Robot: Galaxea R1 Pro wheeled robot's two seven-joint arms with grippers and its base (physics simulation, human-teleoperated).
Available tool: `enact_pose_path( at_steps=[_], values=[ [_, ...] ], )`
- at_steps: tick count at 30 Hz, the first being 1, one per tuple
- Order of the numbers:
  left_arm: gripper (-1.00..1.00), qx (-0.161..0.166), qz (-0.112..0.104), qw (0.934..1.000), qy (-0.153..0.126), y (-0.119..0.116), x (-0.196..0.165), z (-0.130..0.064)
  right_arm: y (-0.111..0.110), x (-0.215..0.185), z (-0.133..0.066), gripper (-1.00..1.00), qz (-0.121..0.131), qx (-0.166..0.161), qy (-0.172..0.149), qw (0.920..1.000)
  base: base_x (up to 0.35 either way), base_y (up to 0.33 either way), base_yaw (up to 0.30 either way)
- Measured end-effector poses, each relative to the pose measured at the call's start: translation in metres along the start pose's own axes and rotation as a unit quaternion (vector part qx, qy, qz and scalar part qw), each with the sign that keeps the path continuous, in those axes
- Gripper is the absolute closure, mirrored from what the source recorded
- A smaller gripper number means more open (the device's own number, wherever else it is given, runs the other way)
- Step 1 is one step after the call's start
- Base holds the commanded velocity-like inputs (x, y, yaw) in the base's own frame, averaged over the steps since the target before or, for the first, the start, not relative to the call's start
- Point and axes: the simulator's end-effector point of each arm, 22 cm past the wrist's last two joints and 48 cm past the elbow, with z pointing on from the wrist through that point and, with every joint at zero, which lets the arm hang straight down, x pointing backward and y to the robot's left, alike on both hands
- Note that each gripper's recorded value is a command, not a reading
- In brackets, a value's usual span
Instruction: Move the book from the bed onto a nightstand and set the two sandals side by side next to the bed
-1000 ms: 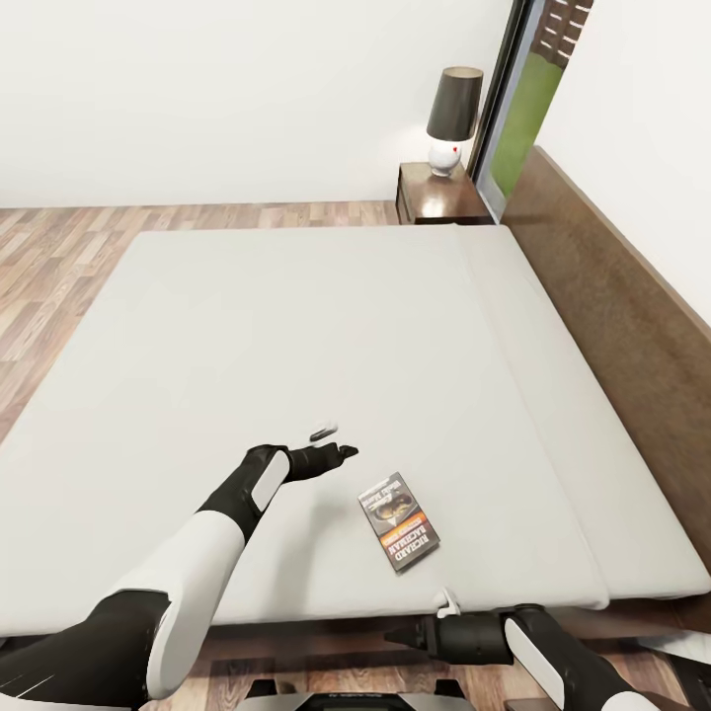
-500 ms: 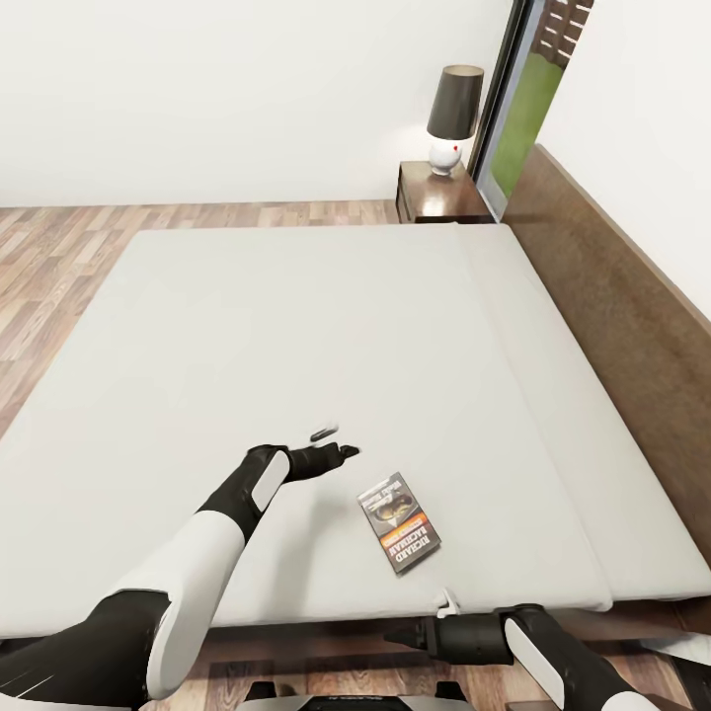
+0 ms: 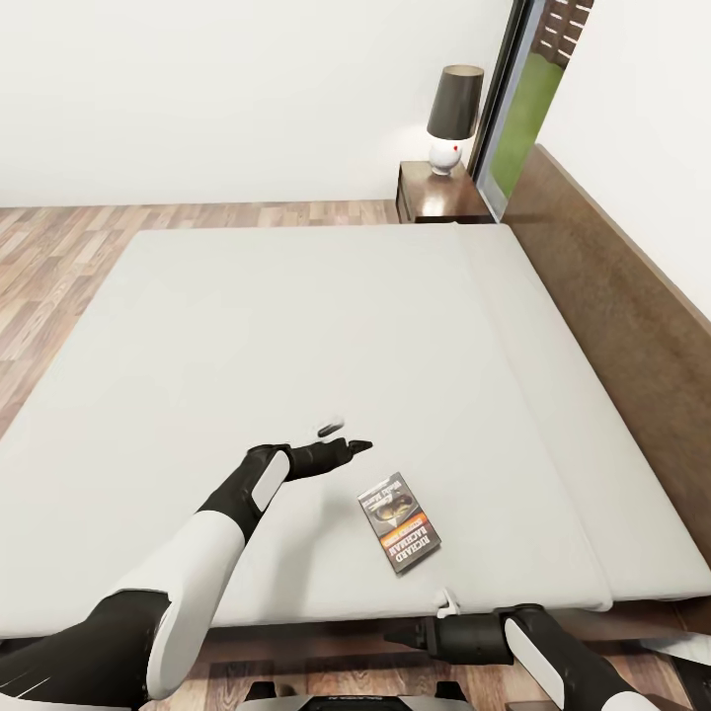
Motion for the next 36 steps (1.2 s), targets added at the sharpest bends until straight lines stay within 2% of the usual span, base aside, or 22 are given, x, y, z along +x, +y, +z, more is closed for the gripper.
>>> enact_pose_path(
  at_steps=[9,10,13,14,17,19,20,23,24,26,29,36],
  values=[
    [-1.00,-0.002,-0.002,1.0000,0.000,0.002,0.001,0.000,0.001,-0.001,0.000,-1.00,-0.001,-0.001,-0.001,1.0000,0.000,0.000,0.000],
    [-1.00,-0.007,-0.002,1.0000,-0.001,0.010,0.000,-0.004,0.003,-0.002,0.000,-1.00,-0.004,-0.003,-0.001,1.0000,0.000,0.000,0.000],
    [-1.00,-0.038,-0.005,0.9993,-0.006,0.057,-0.005,-0.028,0.015,-0.014,-0.002,-1.00,-0.022,-0.012,-0.009,0.9997,0.000,0.000,0.000],
    [-1.00,-0.039,-0.007,0.9992,-0.005,0.069,-0.003,-0.035,0.018,-0.018,-0.005,-1.00,-0.028,-0.013,-0.011,0.9995,0.000,0.000,0.000],
    [-1.00,-0.010,-0.013,0.9999,-0.003,0.074,0.005,-0.047,0.005,-0.026,-0.030,-1.00,-0.035,0.005,-0.012,0.9993,0.000,0.000,0.000],
    [-1.00,0.023,-0.015,0.9996,-0.002,0.069,0.008,-0.053,-0.008,-0.035,-0.058,-1.00,-0.024,0.019,-0.023,0.9993,0.000,0.000,0.000],
    [-1.00,0.028,-0.015,0.9995,-0.002,0.069,0.008,-0.055,-0.011,-0.039,-0.065,-1.00,-0.020,0.021,-0.029,0.9992,0.000,0.000,0.000],
    [-1.00,0.032,-0.014,0.9994,-0.002,0.081,0.007,-0.068,-0.024,-0.060,-0.104,-1.00,0.006,0.027,-0.066,0.9974,0.000,0.000,0.000],
    [-1.00,0.024,-0.016,0.9996,-0.001,0.096,0.011,-0.078,-0.035,-0.073,-0.134,-1.00,0.020,0.036,-0.090,0.9951,0.000,0.000,0.000],
    [-1.00,0.019,-0.019,0.9996,0.000,0.107,0.014,-0.085,-0.043,-0.079,-0.155,-1.00,0.025,0.046,-0.103,0.9933,0.000,0.000,0.000],
    [-1.00,0.021,-0.020,0.9996,0.002,0.109,0.017,-0.088,-0.048,-0.082,-0.169,-1.00,0.027,0.054,-0.110,0.9921,0.000,0.000,0.000],
    [-1.00,0.026,-0.021,0.9994,0.004,0.107,0.021,-0.087,-0.051,-0.084,-0.176,-1.00,0.029,0.059,-0.113,0.9915,0.000,0.000,0.000]
  ],
)
